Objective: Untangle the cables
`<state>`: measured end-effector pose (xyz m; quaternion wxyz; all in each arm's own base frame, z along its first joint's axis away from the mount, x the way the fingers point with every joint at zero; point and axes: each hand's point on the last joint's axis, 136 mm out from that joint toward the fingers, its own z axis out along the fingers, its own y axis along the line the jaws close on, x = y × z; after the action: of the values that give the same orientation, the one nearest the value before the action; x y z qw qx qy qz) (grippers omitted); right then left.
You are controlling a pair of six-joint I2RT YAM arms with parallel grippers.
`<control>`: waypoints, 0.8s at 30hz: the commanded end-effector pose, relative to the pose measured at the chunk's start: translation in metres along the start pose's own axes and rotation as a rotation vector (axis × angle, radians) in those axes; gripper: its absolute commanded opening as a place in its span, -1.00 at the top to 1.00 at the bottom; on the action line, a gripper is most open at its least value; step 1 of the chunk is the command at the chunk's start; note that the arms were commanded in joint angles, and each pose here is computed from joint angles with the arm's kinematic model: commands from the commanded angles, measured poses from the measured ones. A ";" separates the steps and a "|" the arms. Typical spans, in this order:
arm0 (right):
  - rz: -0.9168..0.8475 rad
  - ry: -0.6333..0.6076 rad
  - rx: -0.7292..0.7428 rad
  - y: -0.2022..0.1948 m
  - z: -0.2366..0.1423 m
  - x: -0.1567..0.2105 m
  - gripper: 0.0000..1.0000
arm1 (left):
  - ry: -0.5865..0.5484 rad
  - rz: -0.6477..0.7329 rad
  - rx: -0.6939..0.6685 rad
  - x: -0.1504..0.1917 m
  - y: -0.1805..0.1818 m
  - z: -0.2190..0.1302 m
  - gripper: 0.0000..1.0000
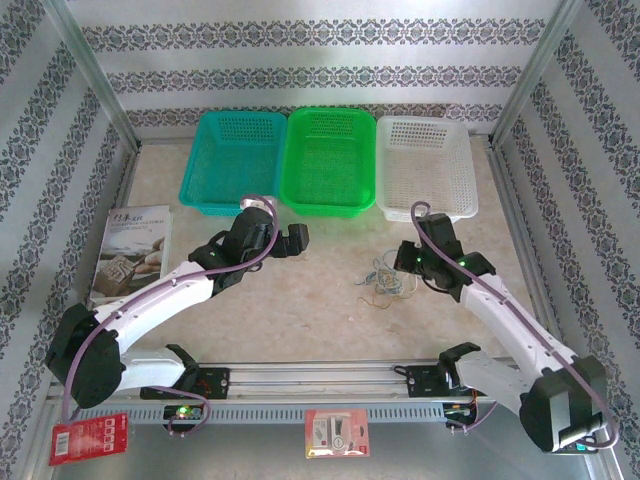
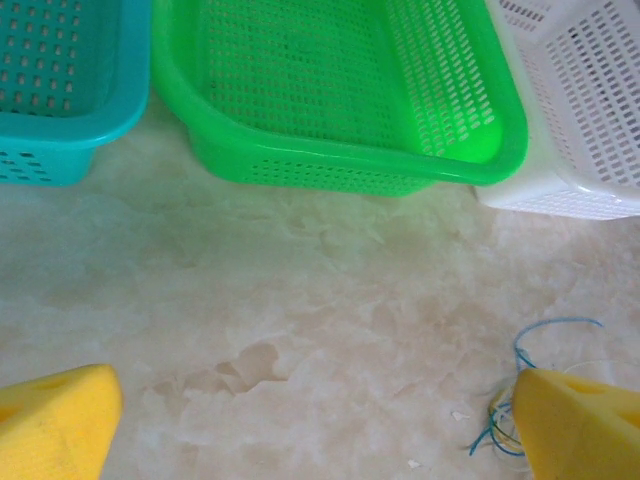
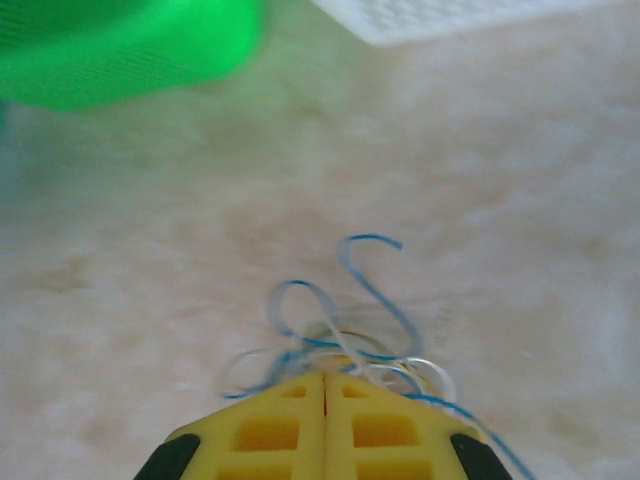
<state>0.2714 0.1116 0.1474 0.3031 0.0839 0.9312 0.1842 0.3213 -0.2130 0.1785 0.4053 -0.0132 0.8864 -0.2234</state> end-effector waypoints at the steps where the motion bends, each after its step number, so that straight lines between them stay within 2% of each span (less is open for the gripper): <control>1: -0.017 -0.015 -0.177 0.046 -0.025 -0.014 1.00 | -0.016 0.037 0.118 0.000 -0.022 -0.006 -1.00; 12: -0.004 -0.034 -0.479 0.127 -0.049 -0.037 1.00 | -0.054 0.066 0.431 0.004 -0.070 -0.013 -1.00; 24: 0.034 -0.099 -0.587 0.160 -0.074 -0.060 1.00 | -0.028 0.090 0.596 0.015 -0.112 0.005 -0.99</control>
<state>0.2817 0.2121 0.2740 0.3440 0.0190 0.8412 0.4167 0.2982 -0.2974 0.1855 0.3946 0.1157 0.8097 -0.4187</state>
